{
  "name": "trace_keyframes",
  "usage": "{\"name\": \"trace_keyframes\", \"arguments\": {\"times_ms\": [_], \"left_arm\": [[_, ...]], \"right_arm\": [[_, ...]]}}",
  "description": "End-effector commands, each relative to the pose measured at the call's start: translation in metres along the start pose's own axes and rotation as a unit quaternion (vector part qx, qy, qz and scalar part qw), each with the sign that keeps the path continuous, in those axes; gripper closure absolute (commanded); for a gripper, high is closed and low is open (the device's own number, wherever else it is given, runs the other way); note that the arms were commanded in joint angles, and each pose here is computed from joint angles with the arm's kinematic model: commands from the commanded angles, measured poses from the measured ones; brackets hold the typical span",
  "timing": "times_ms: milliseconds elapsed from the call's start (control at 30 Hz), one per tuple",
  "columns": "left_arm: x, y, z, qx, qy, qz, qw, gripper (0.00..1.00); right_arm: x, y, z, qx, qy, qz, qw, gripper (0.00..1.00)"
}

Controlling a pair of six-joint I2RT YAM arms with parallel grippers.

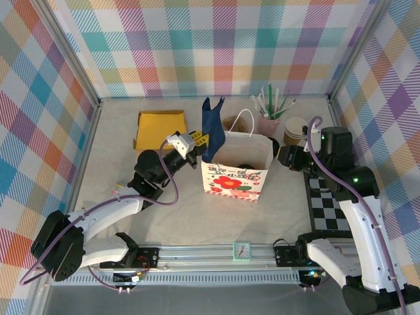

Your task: Pack the takeout coffee

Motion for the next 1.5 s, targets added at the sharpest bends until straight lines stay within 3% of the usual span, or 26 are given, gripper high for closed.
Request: {"name": "trace_keyframes", "arguments": {"times_ms": [0, 633, 1467], "left_arm": [[0.006, -0.003, -0.004, -0.003, -0.002, -0.008, 1.0, 0.84], [0.011, -0.002, -0.005, -0.002, -0.01, 0.007, 1.0, 0.63], [0.029, -0.007, -0.006, 0.0, -0.012, 0.013, 1.0, 0.53]], "right_arm": [[0.002, -0.004, 0.003, 0.012, -0.003, -0.013, 1.0, 0.65], [0.002, -0.003, 0.003, 0.013, -0.004, -0.012, 1.0, 0.65], [0.006, -0.003, 0.005, 0.02, -0.007, -0.013, 1.0, 0.65]]}}
Point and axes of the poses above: each hand's point on the last joint's axis, 136 mm out from that joint toward the fingers, its own y axis out along the fingers, its own z axis along the line the jaws close on, x = y × z, the point moved 8 cm from there along -y, back along the fingers, and after that the axes turned 7 degrees about -y, right-handed, at the moved point
